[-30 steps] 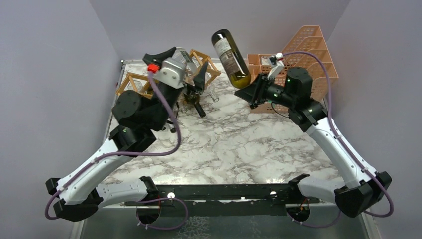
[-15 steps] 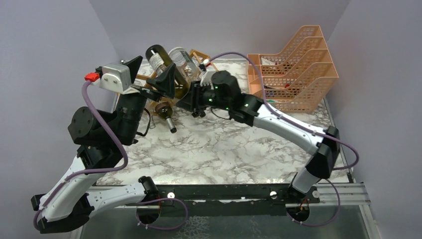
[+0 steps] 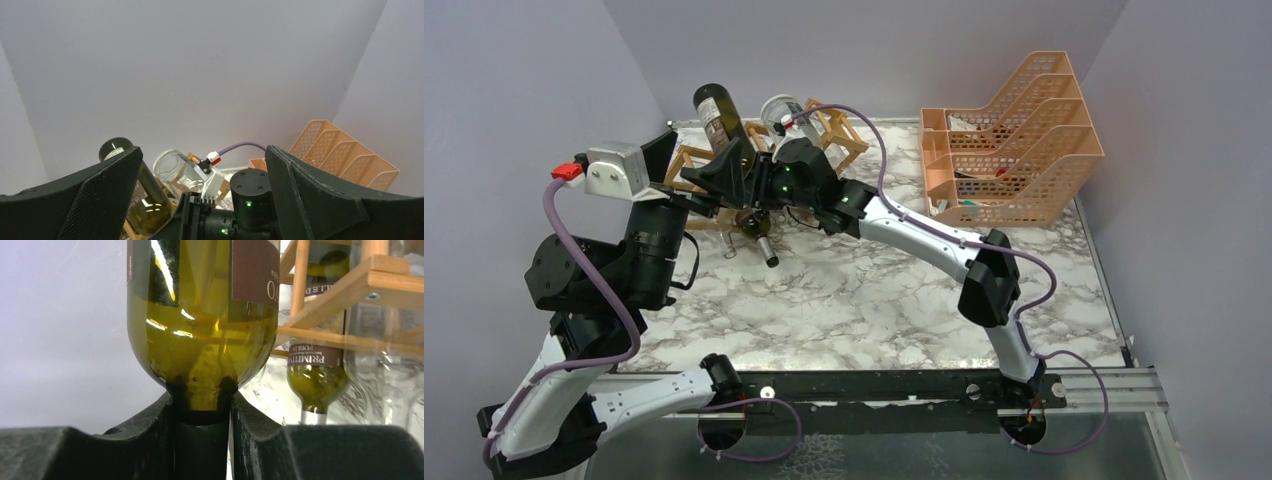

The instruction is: Put the wine bottle on the wine rack

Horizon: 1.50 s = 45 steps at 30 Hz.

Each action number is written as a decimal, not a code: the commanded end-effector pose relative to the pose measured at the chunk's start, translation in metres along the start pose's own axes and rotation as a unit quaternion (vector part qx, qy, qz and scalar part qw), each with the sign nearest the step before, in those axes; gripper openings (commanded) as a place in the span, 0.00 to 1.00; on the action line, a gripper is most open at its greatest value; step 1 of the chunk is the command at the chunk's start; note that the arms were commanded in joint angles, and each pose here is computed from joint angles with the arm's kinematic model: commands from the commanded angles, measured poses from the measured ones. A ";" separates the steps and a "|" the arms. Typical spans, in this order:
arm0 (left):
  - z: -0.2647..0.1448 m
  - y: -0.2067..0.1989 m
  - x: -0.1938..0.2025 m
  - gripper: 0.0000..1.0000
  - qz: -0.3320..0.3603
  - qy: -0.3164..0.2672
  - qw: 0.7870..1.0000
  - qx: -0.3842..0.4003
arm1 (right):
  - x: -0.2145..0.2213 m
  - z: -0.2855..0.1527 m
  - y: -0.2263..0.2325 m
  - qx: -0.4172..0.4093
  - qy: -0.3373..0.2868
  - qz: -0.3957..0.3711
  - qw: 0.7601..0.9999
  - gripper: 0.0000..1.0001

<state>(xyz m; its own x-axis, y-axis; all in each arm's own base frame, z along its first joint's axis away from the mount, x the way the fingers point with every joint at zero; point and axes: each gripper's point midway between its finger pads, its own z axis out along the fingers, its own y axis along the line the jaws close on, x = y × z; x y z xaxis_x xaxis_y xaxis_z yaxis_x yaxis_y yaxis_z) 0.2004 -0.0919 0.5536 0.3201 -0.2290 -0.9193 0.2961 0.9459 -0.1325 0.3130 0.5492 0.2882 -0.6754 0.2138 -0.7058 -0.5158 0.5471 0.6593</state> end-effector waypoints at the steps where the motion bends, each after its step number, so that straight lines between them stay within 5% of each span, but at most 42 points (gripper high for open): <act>1: -0.007 0.011 0.008 0.99 0.000 0.016 1.000 -0.019 | -0.041 0.006 0.039 -0.046 -0.065 0.009 0.997 0.14; 9: -0.009 0.014 0.017 0.99 0.013 0.029 0.999 -0.028 | -0.021 0.022 0.030 -0.042 -0.035 0.012 0.998 0.17; 32: -0.011 0.020 0.017 0.99 0.017 0.035 0.998 -0.041 | 0.017 0.034 -0.002 0.005 0.025 0.007 1.000 0.55; 40: -0.013 0.023 0.016 0.99 0.012 0.042 0.998 -0.048 | 0.005 0.017 0.002 0.007 0.010 -0.008 1.000 0.88; 45: -0.015 0.024 0.017 0.99 0.010 0.048 0.998 -0.046 | -0.009 0.002 0.007 0.008 -0.007 -0.022 1.000 0.94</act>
<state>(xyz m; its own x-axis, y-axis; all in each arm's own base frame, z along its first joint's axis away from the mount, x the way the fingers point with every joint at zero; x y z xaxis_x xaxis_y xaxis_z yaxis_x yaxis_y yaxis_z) 0.2027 -0.0782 0.5255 0.2436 -0.1713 -0.9546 0.2227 0.9679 -0.1168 0.3197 0.5655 0.2458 -0.7148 0.1432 -0.6845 -0.4877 0.5994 0.6347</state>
